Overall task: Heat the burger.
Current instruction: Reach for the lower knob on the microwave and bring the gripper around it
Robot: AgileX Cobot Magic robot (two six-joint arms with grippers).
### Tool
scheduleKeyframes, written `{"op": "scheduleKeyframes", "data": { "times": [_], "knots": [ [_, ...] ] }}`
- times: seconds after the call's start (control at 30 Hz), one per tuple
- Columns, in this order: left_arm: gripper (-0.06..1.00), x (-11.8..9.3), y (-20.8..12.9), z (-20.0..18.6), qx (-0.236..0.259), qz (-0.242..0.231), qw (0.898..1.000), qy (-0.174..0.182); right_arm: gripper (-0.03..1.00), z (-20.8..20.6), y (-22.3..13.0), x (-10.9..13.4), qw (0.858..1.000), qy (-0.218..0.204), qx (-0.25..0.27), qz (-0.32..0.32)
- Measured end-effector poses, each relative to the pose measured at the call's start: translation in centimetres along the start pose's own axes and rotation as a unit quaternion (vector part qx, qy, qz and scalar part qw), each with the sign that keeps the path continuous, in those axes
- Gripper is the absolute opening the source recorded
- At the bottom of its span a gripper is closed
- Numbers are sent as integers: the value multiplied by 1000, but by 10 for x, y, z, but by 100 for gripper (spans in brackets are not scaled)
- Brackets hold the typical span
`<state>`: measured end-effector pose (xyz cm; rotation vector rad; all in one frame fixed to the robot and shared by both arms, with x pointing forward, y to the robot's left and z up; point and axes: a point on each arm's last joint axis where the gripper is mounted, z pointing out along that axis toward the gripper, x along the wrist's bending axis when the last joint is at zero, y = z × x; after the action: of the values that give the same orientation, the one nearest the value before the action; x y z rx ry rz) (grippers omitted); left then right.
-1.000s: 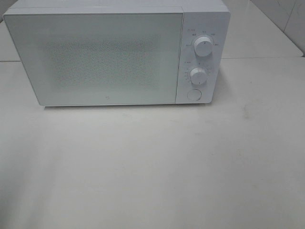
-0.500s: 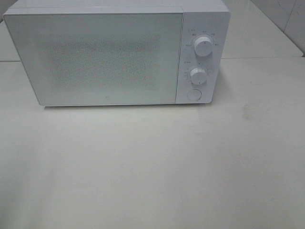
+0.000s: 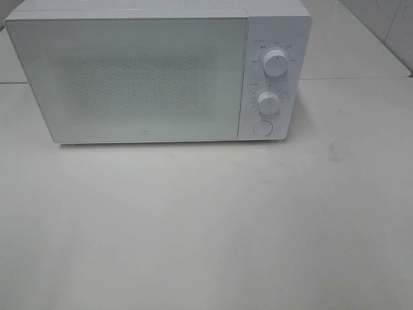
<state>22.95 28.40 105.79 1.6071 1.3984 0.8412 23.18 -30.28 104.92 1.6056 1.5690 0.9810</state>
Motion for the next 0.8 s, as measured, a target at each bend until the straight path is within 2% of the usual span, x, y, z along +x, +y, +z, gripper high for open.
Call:
{"op": "scheduleKeyframes", "data": {
  "times": [0.53, 0.8],
  "knots": [
    [97, 1, -1, 0, 2, -1, 1000, 4, 75, 0, 0, 0, 1000, 0, 0, 0],
    [97, 9, -2, 0, 6, -39, 998, 51, 75, 0, 0, 0, 1000, 0, 0, 0]
  ]
}}
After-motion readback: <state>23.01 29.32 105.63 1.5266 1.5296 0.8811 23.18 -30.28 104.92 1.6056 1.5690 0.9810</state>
